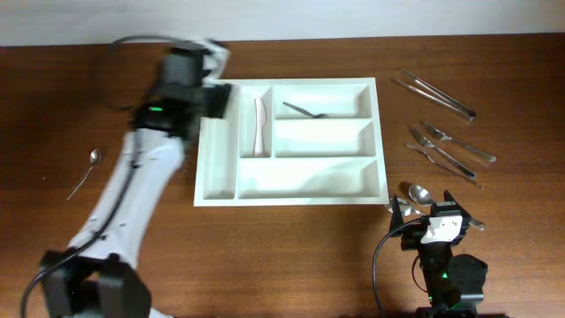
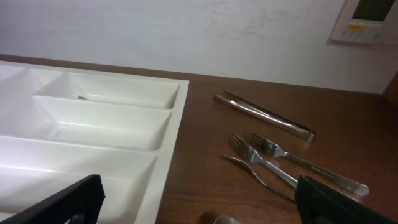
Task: Pack container
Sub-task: 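Release the spoon into the compartment and withdraw the left gripper, then lower the left gripper onto the remaining silver spoon and grasp it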
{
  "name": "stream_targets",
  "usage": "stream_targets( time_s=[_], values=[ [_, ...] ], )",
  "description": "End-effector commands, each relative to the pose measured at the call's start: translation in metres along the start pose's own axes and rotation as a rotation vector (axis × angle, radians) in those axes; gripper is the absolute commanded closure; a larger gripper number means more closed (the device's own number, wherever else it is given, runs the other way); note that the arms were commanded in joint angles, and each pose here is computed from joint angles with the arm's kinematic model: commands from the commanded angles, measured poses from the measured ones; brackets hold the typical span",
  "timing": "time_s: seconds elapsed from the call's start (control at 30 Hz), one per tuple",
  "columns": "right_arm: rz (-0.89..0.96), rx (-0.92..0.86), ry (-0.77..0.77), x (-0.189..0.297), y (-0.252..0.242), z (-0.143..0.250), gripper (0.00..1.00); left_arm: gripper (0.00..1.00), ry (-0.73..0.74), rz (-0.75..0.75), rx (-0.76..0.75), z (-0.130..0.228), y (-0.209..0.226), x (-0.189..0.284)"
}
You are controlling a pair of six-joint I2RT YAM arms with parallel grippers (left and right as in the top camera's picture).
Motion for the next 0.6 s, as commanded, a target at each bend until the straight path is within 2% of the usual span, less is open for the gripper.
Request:
stream_targets(
  time_s=[0.0, 0.07, 0.2, 0.33, 0.57],
  values=[
    [-0.003, -0.011, 0.011, 0.0, 0.001, 0.004, 0.01, 0.01, 0.094, -0.092, 0.367, 0.032, 0.049, 0.0],
    [-0.003, -0.011, 0.011, 0.0, 0.001, 0.004, 0.01, 0.01, 0.169, -0.126, 0.444, 0.057, 0.068, -0.002],
    [-0.003, -0.011, 0.011, 0.0, 0.001, 0.004, 0.01, 0.01, 0.253, -0.147, 0.499, 0.086, 0.091, -0.003],
    [-0.003, -0.011, 0.011, 0.0, 0.001, 0.004, 0.01, 0.01, 0.256, -0.172, 0.53, 0.093, 0.106, -0.003],
    [-0.003, -0.011, 0.011, 0.0, 0.001, 0.004, 0.01, 0.01, 0.295, -0.183, 0.557, 0.103, 0.106, -0.004]
  ],
)
Point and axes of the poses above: each gripper's point midway between its finger pads, its own x axis back along the fingers, its own y axis along the line the jaws close on, z = x × y, the point moved 3 cm from there along x, back along the fingers, and after that the axes turned 8 degrees about -x, right-handed, at the moved point
